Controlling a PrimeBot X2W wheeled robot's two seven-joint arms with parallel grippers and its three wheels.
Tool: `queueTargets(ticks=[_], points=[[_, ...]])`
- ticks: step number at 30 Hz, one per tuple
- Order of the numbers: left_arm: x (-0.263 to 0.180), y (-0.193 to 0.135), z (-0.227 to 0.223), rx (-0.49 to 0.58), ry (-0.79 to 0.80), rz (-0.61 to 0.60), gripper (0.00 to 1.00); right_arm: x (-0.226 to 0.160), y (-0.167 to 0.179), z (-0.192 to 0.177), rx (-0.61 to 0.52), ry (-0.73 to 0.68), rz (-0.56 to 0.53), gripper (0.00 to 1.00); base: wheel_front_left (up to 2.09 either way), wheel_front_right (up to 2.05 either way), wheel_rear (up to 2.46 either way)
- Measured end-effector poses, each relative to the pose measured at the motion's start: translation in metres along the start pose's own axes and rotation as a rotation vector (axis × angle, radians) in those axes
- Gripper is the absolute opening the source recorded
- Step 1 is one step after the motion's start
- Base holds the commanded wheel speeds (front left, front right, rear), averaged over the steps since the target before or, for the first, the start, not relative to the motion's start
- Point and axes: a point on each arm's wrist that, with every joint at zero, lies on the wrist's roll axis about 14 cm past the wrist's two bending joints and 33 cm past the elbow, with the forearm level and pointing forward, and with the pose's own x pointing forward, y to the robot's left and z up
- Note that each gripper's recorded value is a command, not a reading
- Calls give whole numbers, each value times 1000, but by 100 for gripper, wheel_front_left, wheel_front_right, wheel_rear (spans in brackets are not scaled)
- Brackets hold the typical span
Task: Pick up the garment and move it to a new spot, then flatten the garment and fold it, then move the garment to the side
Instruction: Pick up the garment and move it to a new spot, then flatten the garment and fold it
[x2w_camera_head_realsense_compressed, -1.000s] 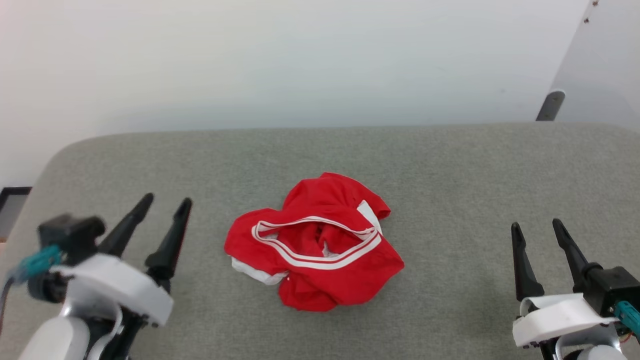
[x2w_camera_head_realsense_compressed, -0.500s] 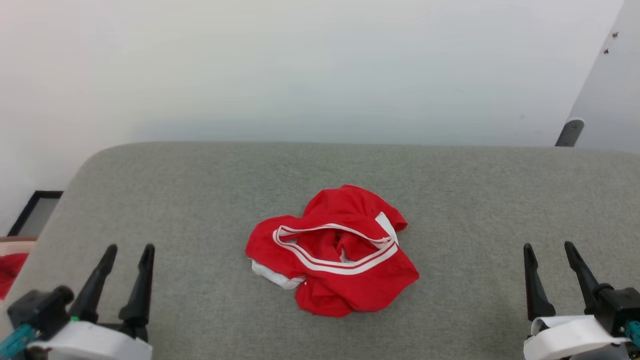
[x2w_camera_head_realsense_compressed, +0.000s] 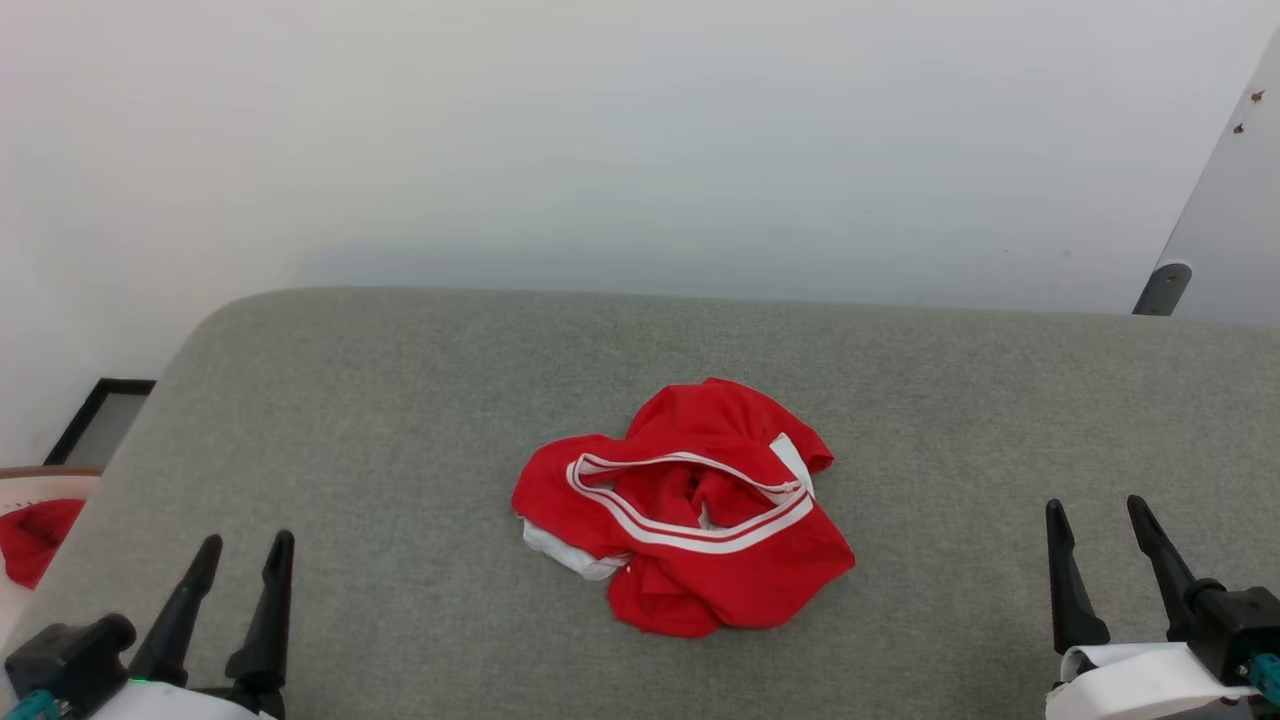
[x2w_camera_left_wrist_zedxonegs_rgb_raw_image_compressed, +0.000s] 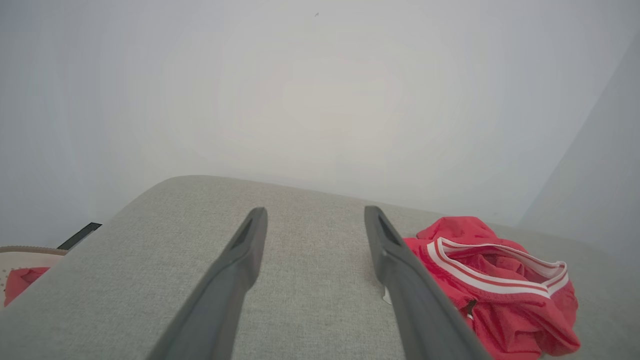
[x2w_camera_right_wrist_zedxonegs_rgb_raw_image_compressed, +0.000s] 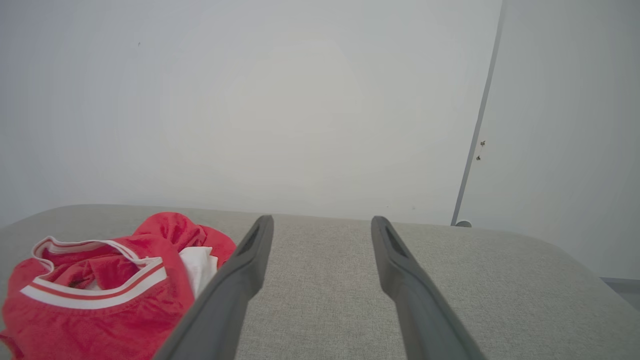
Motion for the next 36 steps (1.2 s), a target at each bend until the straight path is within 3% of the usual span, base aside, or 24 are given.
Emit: queueTargets(ticks=[14, 24, 30, 36], points=[[2, 1, -4, -16, 14, -2, 100, 2, 5, -7, 13, 18, 12, 100, 0, 0, 0], [27, -15, -9, -50, 123, -72, 100, 7, 4, -12, 20, 30, 11, 100, 0, 0, 0], [58, -37, -14, -113, 274, -128, 100, 14, 2, -14, 21, 32, 10, 100, 0, 0, 0], [82, -61, -37, -153, 522, -183, 100, 23, -4, -19, 22, 37, -7, 100, 0, 0, 0]])
